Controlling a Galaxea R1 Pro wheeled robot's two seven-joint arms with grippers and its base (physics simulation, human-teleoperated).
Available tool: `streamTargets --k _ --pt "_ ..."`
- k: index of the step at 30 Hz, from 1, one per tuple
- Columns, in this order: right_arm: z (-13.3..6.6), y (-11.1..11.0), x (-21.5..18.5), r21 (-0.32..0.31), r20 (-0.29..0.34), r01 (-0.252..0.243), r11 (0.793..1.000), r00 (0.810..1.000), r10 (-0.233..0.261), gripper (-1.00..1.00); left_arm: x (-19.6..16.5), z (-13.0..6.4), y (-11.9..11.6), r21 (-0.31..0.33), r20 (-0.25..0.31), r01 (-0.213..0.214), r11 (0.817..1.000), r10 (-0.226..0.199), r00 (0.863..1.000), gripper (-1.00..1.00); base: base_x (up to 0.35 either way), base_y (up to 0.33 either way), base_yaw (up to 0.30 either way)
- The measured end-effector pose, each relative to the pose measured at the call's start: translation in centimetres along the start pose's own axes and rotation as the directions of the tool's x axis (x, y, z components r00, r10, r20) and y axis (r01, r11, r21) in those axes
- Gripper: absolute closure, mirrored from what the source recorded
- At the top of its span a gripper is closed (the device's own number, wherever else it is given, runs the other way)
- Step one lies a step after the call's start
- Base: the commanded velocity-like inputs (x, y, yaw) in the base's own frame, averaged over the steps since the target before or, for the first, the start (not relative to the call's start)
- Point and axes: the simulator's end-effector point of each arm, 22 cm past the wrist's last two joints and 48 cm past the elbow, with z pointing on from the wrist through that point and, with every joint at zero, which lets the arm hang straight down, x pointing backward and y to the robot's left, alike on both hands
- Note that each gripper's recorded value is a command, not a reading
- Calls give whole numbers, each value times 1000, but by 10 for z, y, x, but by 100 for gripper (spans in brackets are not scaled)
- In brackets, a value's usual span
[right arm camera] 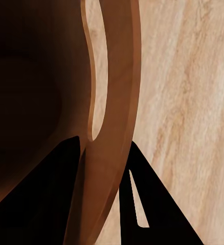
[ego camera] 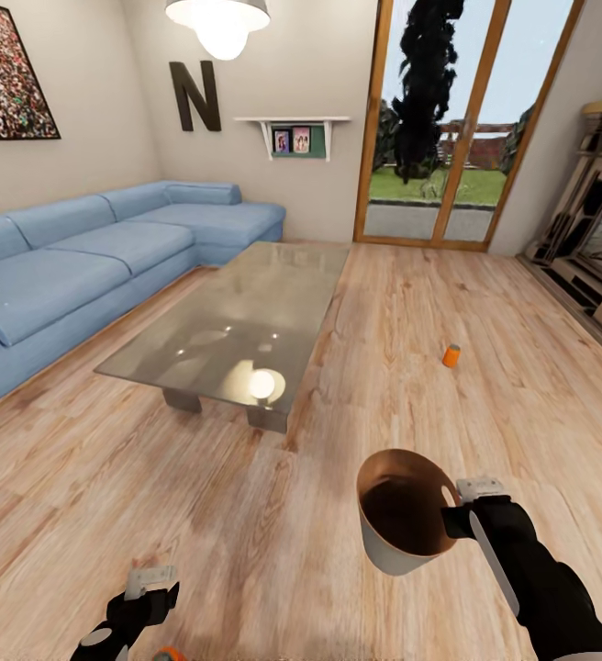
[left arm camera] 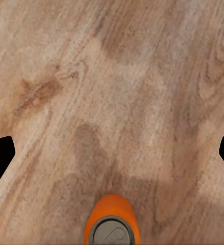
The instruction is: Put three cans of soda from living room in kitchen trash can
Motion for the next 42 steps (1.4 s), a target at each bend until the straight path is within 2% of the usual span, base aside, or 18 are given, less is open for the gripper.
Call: streamTargets --k 24,42 --pt "-23 1 -44 -1 124 -3 1000 992 3 100 19 5 1 -3 -37 -4 1000 4 999 -100 0 0 0" --pt "-19 1 -45 0 124 -2 1000 992 2 100 33 9 2 -5 -66 -7 1000 7 998 -100 0 0 0"
